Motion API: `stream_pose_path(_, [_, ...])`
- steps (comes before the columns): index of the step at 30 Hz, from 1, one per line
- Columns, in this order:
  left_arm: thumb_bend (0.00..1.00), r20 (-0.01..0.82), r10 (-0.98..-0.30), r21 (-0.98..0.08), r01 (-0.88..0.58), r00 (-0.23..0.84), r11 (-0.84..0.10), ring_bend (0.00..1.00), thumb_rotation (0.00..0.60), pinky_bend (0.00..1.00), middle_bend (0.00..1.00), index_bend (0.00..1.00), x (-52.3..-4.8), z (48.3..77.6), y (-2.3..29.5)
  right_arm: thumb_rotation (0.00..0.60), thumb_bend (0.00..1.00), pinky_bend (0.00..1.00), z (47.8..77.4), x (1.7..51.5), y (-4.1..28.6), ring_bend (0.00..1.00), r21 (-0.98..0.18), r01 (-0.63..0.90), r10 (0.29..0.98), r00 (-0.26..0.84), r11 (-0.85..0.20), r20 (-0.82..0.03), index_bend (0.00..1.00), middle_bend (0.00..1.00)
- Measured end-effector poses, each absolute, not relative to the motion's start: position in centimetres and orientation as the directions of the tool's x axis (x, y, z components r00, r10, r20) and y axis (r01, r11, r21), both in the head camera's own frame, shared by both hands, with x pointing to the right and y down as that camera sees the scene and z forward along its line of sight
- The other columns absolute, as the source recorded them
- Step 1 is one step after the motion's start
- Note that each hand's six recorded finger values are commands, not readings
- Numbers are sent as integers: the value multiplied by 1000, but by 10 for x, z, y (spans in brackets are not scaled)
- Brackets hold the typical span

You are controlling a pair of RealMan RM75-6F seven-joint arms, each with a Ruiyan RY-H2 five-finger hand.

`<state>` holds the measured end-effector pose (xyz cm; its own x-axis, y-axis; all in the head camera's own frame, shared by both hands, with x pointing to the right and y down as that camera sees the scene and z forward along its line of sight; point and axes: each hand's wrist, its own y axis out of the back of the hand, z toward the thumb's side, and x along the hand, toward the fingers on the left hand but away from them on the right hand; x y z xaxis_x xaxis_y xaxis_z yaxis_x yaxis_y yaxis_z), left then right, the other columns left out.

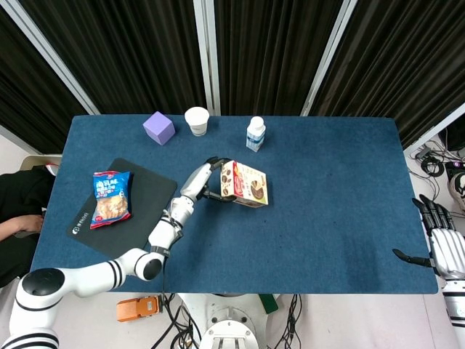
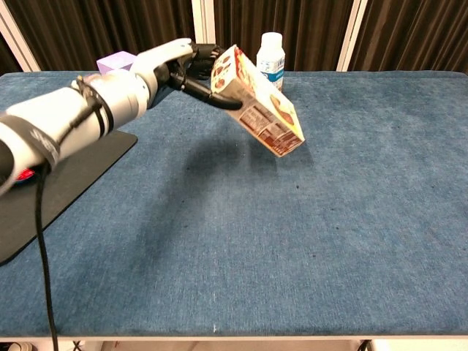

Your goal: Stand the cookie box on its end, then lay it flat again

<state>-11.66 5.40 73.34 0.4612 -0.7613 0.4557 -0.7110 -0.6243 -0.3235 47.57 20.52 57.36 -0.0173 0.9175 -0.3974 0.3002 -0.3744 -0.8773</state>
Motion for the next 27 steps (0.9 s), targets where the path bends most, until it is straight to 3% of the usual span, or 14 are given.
stream_pose_path(15, [41, 522, -731, -451, -584, 440, -675, 28, 600, 0, 197, 217, -147, 765, 58, 600, 0, 0, 574, 475, 206, 0, -876, 302, 917, -16, -375, -398, 0, 0])
stream_pose_path(24, [16, 541, -727, -521, -510, 423, -685, 0, 600, 0, 38, 22, -159, 769, 59, 600, 0, 0, 574, 474, 207, 0, -877, 304, 919, -13, -372, -394, 0, 0])
stream_pose_path(27, [9, 559, -713, -533, -475, 424, -700, 0, 600, 0, 0, 0, -162, 770, 60, 600, 0, 0, 573, 474, 207, 0, -878, 304, 920, -12, -370, -392, 0, 0])
